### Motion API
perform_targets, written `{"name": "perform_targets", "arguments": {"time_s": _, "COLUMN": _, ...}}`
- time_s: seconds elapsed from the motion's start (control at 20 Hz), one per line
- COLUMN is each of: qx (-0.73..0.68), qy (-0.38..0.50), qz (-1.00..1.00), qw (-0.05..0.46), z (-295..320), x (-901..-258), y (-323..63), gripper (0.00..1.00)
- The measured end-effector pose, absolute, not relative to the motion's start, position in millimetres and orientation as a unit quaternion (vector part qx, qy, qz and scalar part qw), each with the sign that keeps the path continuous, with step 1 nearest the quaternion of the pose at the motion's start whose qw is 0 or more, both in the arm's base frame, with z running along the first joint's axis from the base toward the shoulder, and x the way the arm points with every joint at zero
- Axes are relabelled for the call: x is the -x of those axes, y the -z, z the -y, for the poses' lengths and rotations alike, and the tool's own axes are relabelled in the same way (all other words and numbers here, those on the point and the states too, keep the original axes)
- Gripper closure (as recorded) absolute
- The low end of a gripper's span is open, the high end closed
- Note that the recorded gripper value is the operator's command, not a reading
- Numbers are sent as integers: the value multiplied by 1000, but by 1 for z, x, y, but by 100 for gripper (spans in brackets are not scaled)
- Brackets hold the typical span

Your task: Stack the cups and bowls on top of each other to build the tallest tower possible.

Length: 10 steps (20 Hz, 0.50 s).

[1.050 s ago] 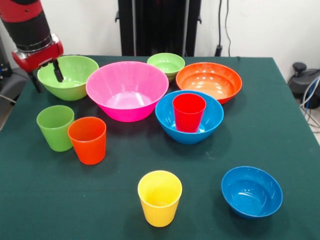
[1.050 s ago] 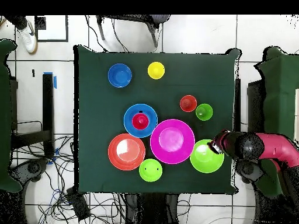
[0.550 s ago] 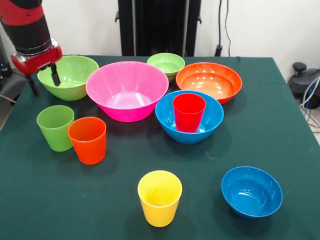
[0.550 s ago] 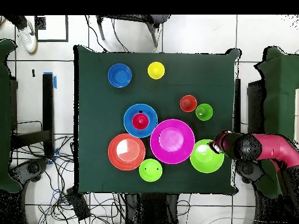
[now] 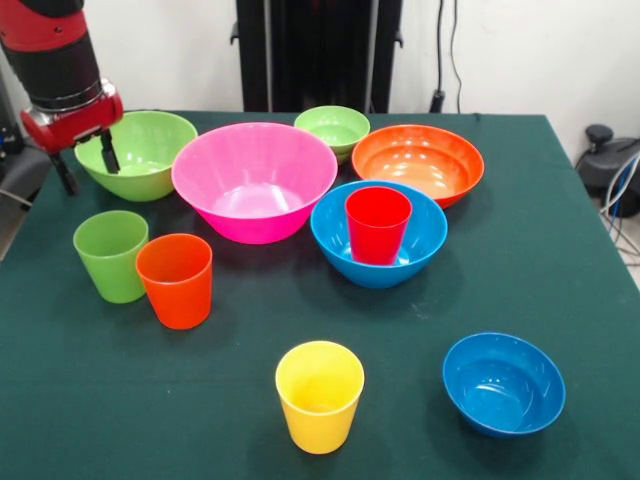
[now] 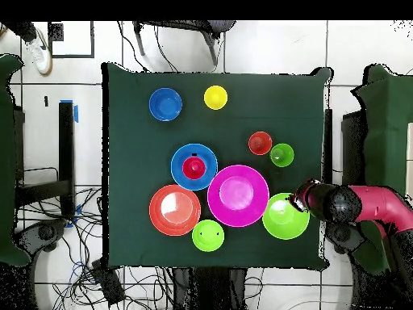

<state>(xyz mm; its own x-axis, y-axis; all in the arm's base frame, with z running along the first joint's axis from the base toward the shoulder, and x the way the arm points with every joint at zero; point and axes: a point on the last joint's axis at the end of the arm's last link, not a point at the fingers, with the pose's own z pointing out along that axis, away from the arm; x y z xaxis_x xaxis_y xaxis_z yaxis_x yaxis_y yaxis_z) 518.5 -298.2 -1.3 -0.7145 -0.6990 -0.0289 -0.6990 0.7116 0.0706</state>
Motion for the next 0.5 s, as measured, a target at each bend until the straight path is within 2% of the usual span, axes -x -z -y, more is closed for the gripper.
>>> {"name": "perform_targets", "arguments": {"time_s": 0.5, "qx": 389, "qy": -24, "qz": -921, "qw": -8, "z": 300, "x": -512, "y": 10, "gripper": 0}}
